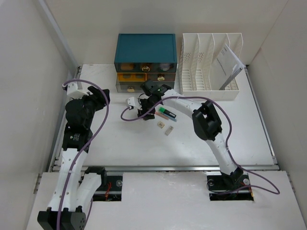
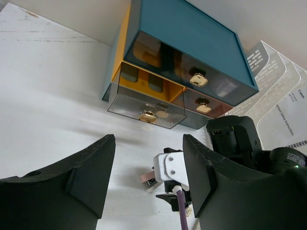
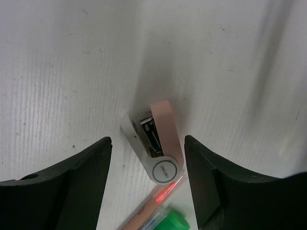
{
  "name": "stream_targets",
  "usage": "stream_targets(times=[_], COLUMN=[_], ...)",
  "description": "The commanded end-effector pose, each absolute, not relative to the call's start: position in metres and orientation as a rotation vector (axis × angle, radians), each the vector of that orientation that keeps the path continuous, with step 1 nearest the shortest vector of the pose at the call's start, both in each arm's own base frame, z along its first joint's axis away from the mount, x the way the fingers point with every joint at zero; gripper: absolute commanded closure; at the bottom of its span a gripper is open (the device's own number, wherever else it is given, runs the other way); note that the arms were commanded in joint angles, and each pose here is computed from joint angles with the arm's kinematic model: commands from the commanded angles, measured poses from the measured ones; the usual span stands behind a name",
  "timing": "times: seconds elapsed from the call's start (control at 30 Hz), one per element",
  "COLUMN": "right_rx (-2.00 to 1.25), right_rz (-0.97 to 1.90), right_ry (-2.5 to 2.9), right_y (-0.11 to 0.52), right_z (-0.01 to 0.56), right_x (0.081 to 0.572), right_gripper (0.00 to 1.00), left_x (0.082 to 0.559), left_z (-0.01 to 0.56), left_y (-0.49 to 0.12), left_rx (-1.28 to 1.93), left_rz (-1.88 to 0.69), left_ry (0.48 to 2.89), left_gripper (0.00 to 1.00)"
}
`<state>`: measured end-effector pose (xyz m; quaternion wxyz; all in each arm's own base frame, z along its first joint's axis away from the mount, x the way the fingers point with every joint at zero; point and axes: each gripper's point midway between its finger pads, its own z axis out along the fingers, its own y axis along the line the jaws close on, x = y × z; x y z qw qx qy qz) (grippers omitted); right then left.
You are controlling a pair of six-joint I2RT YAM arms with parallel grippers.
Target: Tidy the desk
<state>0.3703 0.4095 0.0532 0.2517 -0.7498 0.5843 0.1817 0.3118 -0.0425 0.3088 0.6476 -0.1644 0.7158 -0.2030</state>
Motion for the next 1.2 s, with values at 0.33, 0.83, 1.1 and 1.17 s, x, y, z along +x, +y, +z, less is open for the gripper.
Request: stream_targets(times=[0.33,0.83,1.1,1.17], right_rx=[-2.023,-1.835,-1.660,-1.612], right_rz=[0.470,0.505,0.413,0.360], right_ry=[1.603,1.464,1.335,1.324], right_y=[0.414,0.413,0.420,0.421], right_z=[0.048,0.191,0.292,0.305], right_x=[0.386,0.368,0.385,0.398], right_gripper=[0.70,0.84,0.81,0.81], left_x=[0.308,0.308,0.308,0.308], left_z=[0.326,0.326,0.326,0.326], left_y=[-0.042,-0.042,-0.043,-0.043], left_rx=[-0.344,-0.344,-0.337,-0.337], left_rz=[-0.463,-0.463,-0.470,-0.470], left_ry=[1.563,1.563,1.565,1.565], left_gripper=[0.43,0.43,0.43,0.43])
